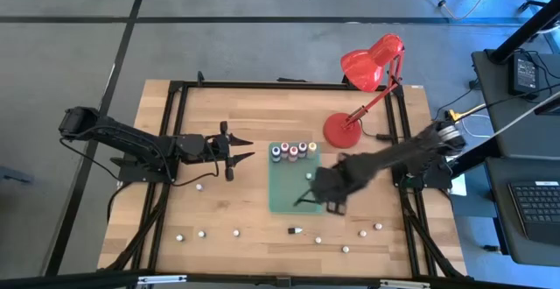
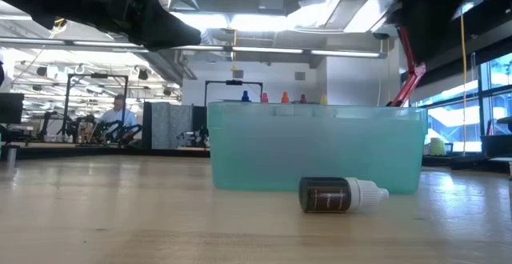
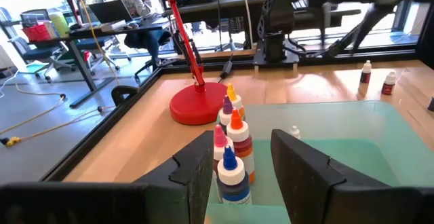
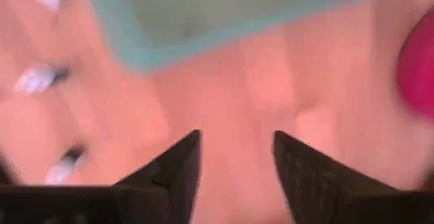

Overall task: Pick & Place food coloring
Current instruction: Put the small pink food coloring bottle into the green bin

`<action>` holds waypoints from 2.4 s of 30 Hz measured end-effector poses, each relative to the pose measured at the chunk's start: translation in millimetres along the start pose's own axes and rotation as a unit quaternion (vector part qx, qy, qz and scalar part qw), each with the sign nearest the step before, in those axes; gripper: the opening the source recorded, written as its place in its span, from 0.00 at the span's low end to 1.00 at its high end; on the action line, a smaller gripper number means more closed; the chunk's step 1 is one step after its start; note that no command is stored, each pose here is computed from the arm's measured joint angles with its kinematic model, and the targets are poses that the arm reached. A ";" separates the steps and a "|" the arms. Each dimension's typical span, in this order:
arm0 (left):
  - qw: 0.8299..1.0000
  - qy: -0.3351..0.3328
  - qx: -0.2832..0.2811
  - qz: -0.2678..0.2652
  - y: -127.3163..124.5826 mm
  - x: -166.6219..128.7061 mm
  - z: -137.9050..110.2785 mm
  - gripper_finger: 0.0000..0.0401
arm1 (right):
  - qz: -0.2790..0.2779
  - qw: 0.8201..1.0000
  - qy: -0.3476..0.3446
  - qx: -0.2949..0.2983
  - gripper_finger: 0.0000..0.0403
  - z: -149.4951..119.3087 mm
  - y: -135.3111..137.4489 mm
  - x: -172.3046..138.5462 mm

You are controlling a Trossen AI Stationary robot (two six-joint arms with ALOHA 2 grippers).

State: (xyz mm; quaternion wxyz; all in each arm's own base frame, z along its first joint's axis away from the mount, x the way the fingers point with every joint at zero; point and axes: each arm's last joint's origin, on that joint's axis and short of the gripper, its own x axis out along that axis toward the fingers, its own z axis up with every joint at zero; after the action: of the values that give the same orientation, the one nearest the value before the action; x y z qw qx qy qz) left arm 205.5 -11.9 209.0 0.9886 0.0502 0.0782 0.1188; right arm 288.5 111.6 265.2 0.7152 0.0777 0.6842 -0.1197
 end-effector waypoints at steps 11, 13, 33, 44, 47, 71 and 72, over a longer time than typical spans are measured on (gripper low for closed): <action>1.000 0.000 0.000 0.000 -0.1 0.0 0.0 0.36 | -0.018 0.986 0.031 0.160 0.46 -99.8 36.4 14.8; 1.000 0.000 -0.002 0.000 0.0 0.0 0.1 0.36 | -0.023 0.980 0.036 0.194 0.46 -111.1 40.9 22.6; 0.999 -0.003 -0.041 0.000 0.0 0.0 0.6 0.36 | 0.024 0.964 0.076 0.254 0.46 -153.1 48.3 93.7; 0.999 -0.003 -0.041 0.000 0.0 0.0 0.6 0.36 | 0.032 0.963 0.089 0.253 0.45 -154.2 48.2 97.0; 0.999 -0.003 -0.041 0.000 0.0 0.0 0.6 0.36 | 0.029 0.963 0.094 0.253 0.42 -154.7 47.7 97.0; 0.999 -0.004 -0.036 0.000 0.0 0.0 0.9 0.36 | -0.020 0.984 0.071 0.160 0.15 -97.7 10.8 7.0; 0.999 -0.004 -0.038 0.000 0.0 0.0 0.9 0.36 | -0.008 0.988 0.058 0.143 0.15 -88.2 7.5 2.5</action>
State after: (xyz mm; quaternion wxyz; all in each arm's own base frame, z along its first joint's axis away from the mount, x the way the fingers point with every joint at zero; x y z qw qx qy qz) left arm 205.6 -12.0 209.9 0.9900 0.0134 0.0695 0.1217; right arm 206.0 142.8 257.7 0.6552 0.1803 0.7008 -0.2170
